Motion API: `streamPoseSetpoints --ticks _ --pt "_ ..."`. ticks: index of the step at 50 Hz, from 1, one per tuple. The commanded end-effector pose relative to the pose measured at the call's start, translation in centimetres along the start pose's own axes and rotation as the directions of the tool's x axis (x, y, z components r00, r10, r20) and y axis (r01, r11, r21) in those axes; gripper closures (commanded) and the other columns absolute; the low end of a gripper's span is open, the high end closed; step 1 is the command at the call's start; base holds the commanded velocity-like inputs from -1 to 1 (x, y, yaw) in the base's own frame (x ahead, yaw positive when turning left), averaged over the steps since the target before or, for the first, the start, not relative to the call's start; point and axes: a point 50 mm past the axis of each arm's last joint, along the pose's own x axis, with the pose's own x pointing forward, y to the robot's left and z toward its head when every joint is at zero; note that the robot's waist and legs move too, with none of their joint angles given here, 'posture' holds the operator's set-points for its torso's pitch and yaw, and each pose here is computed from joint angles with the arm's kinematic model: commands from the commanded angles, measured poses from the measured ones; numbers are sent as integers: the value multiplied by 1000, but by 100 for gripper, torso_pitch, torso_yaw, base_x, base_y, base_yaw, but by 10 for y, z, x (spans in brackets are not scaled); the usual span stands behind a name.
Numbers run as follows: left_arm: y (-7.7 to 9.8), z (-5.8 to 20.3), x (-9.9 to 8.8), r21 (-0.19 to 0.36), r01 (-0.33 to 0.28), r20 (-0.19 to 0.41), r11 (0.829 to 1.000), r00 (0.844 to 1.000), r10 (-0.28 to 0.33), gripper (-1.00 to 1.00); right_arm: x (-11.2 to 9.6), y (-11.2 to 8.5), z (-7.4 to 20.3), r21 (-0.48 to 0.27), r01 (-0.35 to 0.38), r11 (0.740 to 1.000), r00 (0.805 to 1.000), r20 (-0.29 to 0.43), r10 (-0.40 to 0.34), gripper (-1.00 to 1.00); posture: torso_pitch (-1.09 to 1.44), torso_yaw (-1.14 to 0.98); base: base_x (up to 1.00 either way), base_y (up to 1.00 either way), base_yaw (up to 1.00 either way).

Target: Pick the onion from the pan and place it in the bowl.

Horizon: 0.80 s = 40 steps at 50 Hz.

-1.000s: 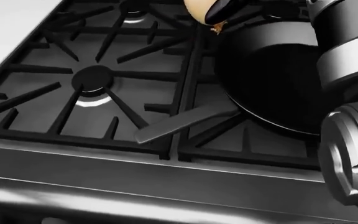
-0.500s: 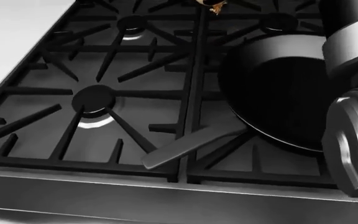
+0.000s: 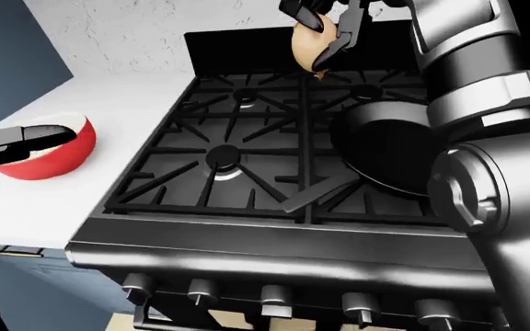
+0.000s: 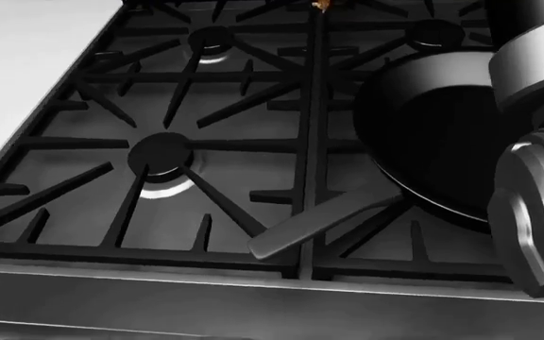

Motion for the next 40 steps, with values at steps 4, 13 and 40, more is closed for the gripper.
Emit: streamPoseSetpoints --ticks 4,13,40 --pt "1 13 1 9 -6 63 1000 998 5 -100 -9 -15 15 -34 61 998 997 41 -60 100 0 0 0 7 0" --pt "2 14 1 7 -7 65 1000 998 7 -100 -9 -17 17 -35 61 998 997 42 -59 100 0 0 0 11 0" --pt "3 14 1 6 -10 65 1000 998 9 -100 -10 -19 19 -31 61 998 997 44 -59 100 0 0 0 20 0"
